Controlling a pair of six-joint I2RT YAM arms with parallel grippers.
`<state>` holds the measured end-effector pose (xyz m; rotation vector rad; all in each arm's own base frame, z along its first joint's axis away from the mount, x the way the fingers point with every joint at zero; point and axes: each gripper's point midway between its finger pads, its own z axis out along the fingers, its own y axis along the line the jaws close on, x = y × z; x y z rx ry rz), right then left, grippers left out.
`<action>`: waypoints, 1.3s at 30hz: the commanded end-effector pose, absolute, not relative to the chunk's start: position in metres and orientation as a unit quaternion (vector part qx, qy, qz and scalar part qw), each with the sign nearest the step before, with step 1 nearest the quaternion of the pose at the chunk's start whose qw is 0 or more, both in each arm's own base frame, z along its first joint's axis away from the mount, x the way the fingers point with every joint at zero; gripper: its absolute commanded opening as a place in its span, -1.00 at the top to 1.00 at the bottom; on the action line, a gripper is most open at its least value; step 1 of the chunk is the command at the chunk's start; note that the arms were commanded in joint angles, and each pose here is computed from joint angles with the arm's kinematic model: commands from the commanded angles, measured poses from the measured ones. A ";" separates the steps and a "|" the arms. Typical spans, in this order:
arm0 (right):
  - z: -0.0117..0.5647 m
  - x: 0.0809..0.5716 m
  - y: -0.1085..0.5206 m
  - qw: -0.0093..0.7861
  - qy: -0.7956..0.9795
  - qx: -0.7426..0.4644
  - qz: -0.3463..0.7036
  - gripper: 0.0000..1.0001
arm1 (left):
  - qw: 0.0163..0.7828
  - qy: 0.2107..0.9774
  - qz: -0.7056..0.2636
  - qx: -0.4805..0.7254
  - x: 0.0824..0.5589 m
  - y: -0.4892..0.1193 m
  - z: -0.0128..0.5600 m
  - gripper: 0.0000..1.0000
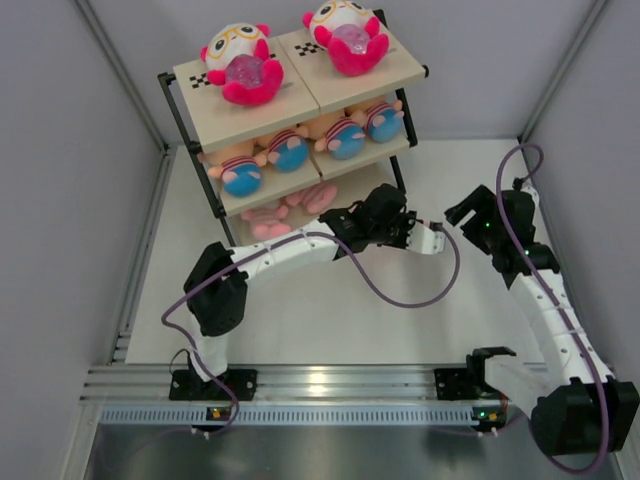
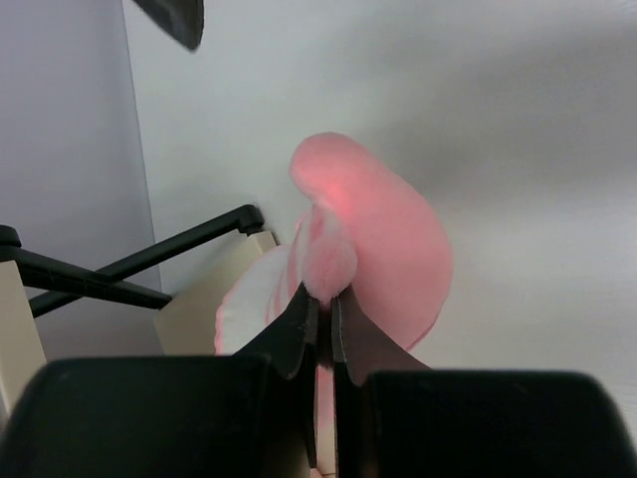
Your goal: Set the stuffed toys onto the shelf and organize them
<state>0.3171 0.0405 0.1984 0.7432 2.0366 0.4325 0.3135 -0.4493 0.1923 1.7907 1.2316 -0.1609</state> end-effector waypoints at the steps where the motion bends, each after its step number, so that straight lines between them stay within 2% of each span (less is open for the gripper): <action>1: 0.227 0.321 0.030 0.488 0.809 0.284 0.166 -0.56 | 0.489 0.479 -0.015 0.729 0.363 -0.444 0.193 1.00; 4: 0.230 0.318 0.020 0.495 0.807 0.286 0.149 -0.56 | 0.512 0.461 0.001 0.725 0.391 -0.444 0.199 1.00; 8: 0.232 0.316 0.018 0.499 0.806 0.283 0.146 -0.56 | 0.501 0.441 0.002 0.745 0.416 -0.435 0.169 1.00; 18: 0.215 0.316 0.010 0.485 0.812 0.293 0.138 -0.56 | 0.496 0.437 0.013 0.750 0.444 -0.417 0.135 1.00; 25: 0.205 0.319 0.015 0.473 0.820 0.288 0.146 -0.56 | 0.503 0.419 0.063 0.753 0.469 -0.401 0.121 0.97; 29: 0.203 0.319 0.014 0.473 0.821 0.287 0.142 -0.56 | 0.507 0.421 0.088 0.747 0.483 -0.390 0.123 0.72; 30: 0.202 0.319 0.014 0.471 0.822 0.287 0.143 -0.56 | 0.509 0.424 0.093 0.743 0.485 -0.389 0.124 0.59; 33: 0.201 0.318 0.015 0.471 0.822 0.286 0.144 -0.56 | 0.518 0.425 0.107 0.734 0.490 -0.386 0.132 0.36; 34: 0.202 0.319 0.015 0.471 0.822 0.286 0.145 -0.56 | 0.523 0.428 0.118 0.727 0.492 -0.384 0.133 0.15; 39: 0.202 0.316 0.015 0.474 0.820 0.285 0.146 -0.56 | 0.515 0.425 0.128 0.733 0.483 -0.374 0.129 -0.23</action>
